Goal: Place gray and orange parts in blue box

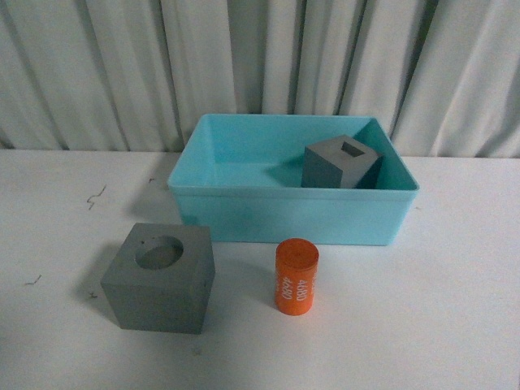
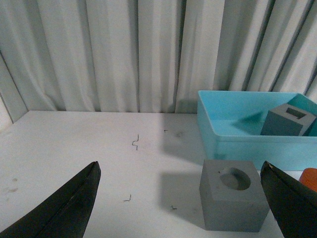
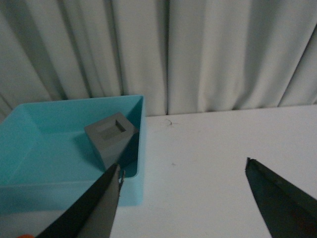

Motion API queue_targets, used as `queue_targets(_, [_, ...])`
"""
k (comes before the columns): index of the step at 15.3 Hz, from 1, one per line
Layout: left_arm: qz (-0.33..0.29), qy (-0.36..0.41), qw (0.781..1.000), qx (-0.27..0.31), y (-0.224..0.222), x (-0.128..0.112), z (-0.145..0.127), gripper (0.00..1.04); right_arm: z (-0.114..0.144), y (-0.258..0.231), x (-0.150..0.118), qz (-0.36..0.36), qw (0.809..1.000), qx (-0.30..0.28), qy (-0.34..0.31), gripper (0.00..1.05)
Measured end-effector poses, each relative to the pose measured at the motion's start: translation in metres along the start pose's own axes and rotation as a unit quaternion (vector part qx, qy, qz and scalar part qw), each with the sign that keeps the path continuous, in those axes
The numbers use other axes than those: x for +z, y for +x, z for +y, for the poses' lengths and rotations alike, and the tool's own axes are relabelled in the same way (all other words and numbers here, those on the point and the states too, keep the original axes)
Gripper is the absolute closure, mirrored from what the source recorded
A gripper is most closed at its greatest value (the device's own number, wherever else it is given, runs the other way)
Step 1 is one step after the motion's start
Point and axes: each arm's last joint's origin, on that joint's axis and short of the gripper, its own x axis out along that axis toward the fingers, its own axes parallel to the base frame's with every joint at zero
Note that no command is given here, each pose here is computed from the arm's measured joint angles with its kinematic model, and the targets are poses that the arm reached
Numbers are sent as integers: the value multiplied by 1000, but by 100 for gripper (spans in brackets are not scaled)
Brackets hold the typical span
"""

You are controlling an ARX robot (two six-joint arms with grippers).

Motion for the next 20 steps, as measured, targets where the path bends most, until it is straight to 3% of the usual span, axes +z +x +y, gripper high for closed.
queue_targets(1, [0,0,1000,0,0,0,0,7,-4,-14,-11,-30,999,7,-8,42])
queue_targets(3, [0,0,1000,0,0,0,0,7,-11,-31,-10,-72,997,1,-10,66])
queue_targets(6, [0,0,1000,0,0,0,0,7,-23,-51,-29,-55,998,8,-17,100])
queue_targets(15, [0,0,1000,0,0,0,0,7,-27,-89,-56,-59,998,4,-17,103])
queue_targets(20, [0,0,1000,0,0,0,0,7,-27,-103,-53,-67,998,4,-17,103])
